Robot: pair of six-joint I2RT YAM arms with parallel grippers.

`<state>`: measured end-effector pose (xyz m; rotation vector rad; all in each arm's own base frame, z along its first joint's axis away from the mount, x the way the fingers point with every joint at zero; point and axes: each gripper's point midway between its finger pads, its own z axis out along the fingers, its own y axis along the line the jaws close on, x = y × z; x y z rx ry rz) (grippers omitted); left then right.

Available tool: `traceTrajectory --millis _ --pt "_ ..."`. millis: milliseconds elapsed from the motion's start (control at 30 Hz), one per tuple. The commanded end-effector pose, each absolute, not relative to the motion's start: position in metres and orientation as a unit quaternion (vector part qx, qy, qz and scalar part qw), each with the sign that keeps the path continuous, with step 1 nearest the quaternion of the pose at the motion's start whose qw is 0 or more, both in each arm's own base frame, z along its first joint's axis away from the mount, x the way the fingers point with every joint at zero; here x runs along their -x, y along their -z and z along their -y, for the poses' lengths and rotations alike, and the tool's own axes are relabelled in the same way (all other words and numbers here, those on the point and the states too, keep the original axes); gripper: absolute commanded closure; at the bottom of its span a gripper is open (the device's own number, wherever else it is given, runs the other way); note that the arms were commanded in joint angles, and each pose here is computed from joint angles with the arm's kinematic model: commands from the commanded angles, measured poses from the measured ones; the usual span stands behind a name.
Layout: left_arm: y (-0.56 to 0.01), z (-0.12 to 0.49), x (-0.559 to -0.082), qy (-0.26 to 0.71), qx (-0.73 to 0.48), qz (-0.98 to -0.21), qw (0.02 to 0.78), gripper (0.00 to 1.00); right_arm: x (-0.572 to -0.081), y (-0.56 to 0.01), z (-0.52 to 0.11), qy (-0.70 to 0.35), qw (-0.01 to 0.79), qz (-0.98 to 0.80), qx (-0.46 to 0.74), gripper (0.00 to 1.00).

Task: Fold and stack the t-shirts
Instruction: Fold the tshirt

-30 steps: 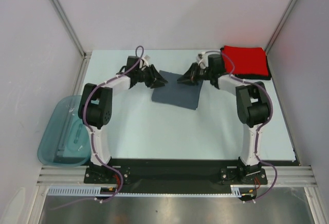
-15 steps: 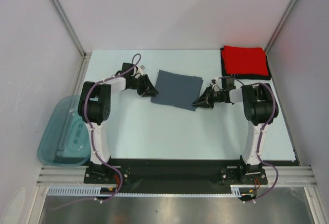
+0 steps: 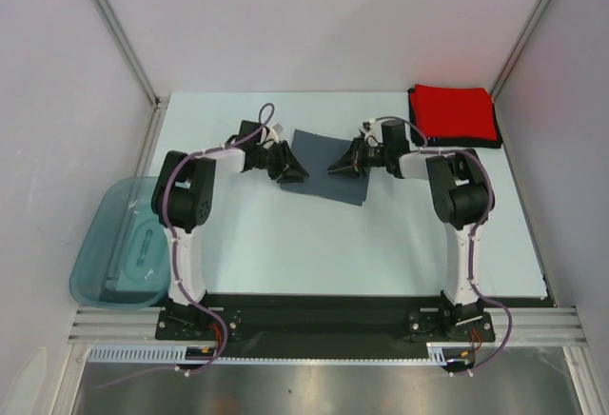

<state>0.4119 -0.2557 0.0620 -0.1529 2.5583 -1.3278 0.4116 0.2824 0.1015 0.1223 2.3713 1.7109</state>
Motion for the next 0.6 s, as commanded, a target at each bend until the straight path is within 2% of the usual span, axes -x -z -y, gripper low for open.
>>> traceTrajectory --millis 0,67,233,267,333,367,433,467,533,567 --pt "-0.021 0.232 -0.422 0.445 0.08 -0.884 0.116 0.63 -0.428 -0.063 -0.267 -0.578 0.087 -0.806 -0.091 0.84" --pt "0.006 0.21 -0.425 0.417 0.094 -0.898 0.104 0.63 -0.434 -0.038 -0.24 -0.566 0.087 -0.811 -0.124 0.84" --pt "0.008 0.174 -0.425 0.386 0.093 -0.912 0.104 0.62 -0.424 -0.018 -0.194 -0.528 0.078 -0.835 -0.135 0.83" --pt "-0.002 0.171 -0.426 0.379 0.074 -0.915 0.118 0.63 -0.424 -0.027 -0.185 -0.523 0.098 -0.839 -0.115 0.82" --pt "-0.016 0.168 -0.423 0.374 0.069 -0.916 0.126 0.63 -0.409 -0.033 -0.176 -0.503 0.082 -0.852 -0.119 0.82" --pt "-0.036 0.167 -0.421 0.373 0.063 -0.914 0.147 0.63 -0.407 -0.049 -0.169 -0.493 0.109 -0.858 -0.096 0.81" --pt "-0.057 0.167 -0.42 0.375 0.06 -0.91 0.167 0.62 -0.387 -0.051 -0.161 -0.47 0.096 -0.871 -0.108 0.73" --pt "-0.062 0.168 -0.414 0.379 0.07 -0.908 0.166 0.61 -0.384 -0.071 -0.158 -0.466 0.119 -0.871 -0.102 0.71" --pt "-0.09 0.172 -0.415 0.397 0.074 -0.894 0.196 0.6 -0.375 -0.075 -0.15 -0.452 0.124 -0.875 -0.124 0.68" --pt "-0.088 0.176 -0.404 0.409 0.104 -0.889 0.179 0.59 -0.365 -0.079 -0.149 -0.45 0.127 -0.875 -0.129 0.67"
